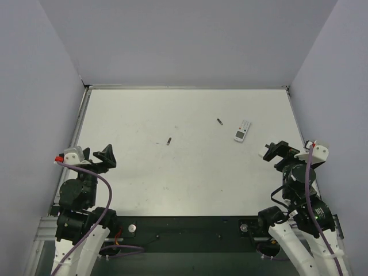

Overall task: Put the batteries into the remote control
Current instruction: Pick up the remote control from the center of the board.

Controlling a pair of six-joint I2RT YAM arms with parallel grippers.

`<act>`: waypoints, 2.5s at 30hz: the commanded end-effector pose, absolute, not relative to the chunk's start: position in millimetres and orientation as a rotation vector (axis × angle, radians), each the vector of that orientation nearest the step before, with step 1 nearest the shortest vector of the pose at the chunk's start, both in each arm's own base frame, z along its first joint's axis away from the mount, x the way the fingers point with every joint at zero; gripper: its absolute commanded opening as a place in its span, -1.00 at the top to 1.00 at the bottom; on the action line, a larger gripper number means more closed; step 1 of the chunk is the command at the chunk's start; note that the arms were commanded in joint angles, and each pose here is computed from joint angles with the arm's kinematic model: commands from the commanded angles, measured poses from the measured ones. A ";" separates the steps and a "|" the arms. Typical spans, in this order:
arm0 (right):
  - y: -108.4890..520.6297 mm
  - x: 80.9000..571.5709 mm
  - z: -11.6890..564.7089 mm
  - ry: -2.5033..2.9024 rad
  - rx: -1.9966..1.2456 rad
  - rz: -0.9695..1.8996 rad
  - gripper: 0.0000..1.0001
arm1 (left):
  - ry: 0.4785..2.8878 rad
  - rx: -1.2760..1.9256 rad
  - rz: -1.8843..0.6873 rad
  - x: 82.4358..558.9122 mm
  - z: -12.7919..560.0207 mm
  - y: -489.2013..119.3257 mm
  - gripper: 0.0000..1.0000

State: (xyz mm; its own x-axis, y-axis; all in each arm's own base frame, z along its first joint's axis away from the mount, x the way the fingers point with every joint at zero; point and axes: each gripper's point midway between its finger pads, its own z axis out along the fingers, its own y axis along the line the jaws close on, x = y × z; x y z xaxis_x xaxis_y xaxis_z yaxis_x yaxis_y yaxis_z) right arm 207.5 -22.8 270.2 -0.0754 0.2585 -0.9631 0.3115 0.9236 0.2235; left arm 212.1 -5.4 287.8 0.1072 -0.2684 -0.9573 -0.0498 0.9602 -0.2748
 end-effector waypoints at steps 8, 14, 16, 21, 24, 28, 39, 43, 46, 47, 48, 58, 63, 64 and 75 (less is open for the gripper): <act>-18.4 217.5 275.4 1.681 0.448 -0.051 -1.00 | 1.399 -0.265 -0.205 210.1 304.0 -8.2 -0.87; -4.1 241.6 260.5 1.795 0.442 -0.066 -1.00 | 1.388 -0.266 -0.231 208.0 305.9 -10.8 -0.87; -1.6 248.2 257.6 1.824 0.481 -0.068 -1.00 | 1.387 -0.266 -0.234 207.6 305.8 -11.1 -0.87; -0.8 279.3 226.8 1.989 0.569 -0.169 -1.00 | 1.372 -0.267 -0.241 202.2 308.4 -10.6 -0.87; 2.7 302.0 196.6 2.127 0.671 -0.124 -1.00 | 1.374 -0.261 -0.241 201.0 307.8 -11.2 -0.87; 0.9 335.6 161.2 2.293 0.760 -0.072 -1.00 | 1.365 -0.251 -0.246 198.2 309.7 -12.2 -0.87; 31.0 424.3 78.2 2.568 0.699 -0.020 -0.86 | 1.357 -0.245 -0.243 194.8 310.8 -11.3 -0.87; 34.9 438.6 59.3 2.608 0.672 -0.026 -0.75 | 1.353 -0.243 -0.243 194.2 311.7 -11.3 -0.87; 39.1 444.1 50.2 2.635 0.647 -0.036 -0.66 | 1.356 -0.242 -0.242 195.0 310.9 -11.6 -0.87; 38.1 444.1 41.5 2.654 0.650 -0.055 -0.64 | 1.355 -0.242 -0.241 194.7 311.1 -11.4 -0.87; 38.0 443.0 38.4 2.670 0.646 -0.068 -0.58 | 1.355 -0.241 -0.244 195.0 311.3 -11.8 -0.87; 34.1 427.9 13.0 2.759 0.611 -0.142 0.00 | 1.359 -0.233 -0.252 196.0 310.7 -14.1 -0.87; 39.3 413.2 25.3 2.730 0.585 -0.137 0.51 | 1.370 -0.214 -0.290 199.0 308.4 -22.2 -0.87; 39.3 399.2 20.2 2.746 0.574 -0.159 0.54 | 1.377 -0.204 -0.302 200.4 307.6 -25.5 -0.87; 146.2 355.6 128.4 2.374 0.201 0.378 1.00 | 1.500 -0.032 -0.675 218.8 290.5 -101.3 -0.86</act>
